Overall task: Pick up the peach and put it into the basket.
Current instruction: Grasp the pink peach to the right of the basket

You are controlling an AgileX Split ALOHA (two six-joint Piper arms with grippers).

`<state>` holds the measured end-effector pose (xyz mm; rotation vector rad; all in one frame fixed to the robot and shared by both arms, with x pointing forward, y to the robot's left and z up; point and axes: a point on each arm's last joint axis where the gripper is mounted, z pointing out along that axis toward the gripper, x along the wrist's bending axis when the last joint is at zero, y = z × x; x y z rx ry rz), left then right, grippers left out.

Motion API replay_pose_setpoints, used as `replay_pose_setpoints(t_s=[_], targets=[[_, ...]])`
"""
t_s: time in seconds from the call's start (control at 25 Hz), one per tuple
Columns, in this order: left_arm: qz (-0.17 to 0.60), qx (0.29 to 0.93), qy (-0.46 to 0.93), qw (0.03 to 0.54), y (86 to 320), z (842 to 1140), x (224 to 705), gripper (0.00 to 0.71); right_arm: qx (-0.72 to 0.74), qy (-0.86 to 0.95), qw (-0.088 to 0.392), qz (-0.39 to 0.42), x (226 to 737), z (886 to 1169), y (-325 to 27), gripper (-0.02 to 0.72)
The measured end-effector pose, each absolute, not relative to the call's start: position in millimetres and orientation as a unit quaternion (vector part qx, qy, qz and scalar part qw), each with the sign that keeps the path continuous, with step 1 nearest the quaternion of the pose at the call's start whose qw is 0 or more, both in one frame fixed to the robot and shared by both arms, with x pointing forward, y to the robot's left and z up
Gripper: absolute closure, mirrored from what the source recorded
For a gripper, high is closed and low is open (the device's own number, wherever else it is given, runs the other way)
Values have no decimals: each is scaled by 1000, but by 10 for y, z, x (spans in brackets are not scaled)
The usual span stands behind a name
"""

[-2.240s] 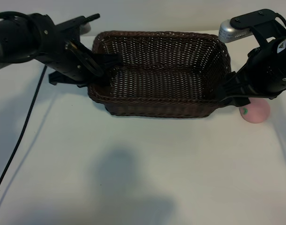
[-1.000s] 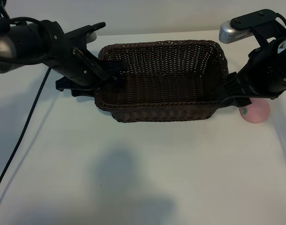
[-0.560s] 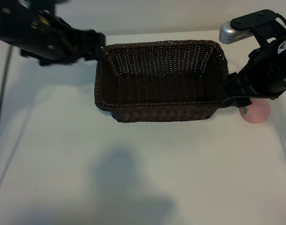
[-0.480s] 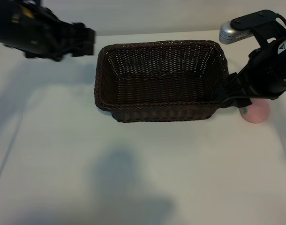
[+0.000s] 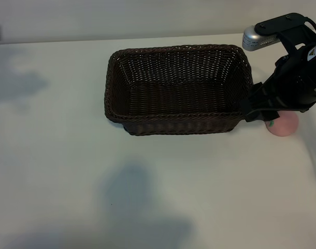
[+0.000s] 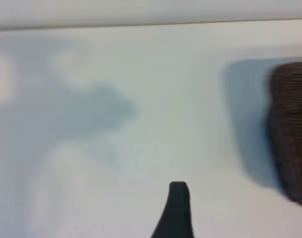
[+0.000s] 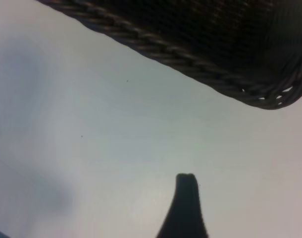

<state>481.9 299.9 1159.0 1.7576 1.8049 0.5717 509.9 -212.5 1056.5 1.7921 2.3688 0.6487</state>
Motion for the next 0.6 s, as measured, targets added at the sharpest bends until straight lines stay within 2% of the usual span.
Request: replay_pose_setpoints(t_s=[0.08, 0.24, 0.44, 0.6], targets=[[211, 646, 676, 285, 3073, 11640, 4747, 66, 589, 778, 51, 213, 5099, 10564, -2126, 124], [217, 654, 657, 305, 3044, 11790, 4494, 75, 588, 778, 51, 213, 5099, 10564, -2126, 124], [295, 631, 621, 360, 2991, 11959, 3764, 90, 588, 778, 51, 213, 5099, 10564, -2126, 124], [341, 616, 602, 378, 2969, 11742, 3233, 101, 588, 778, 52, 213, 5100, 10565, -2126, 124]])
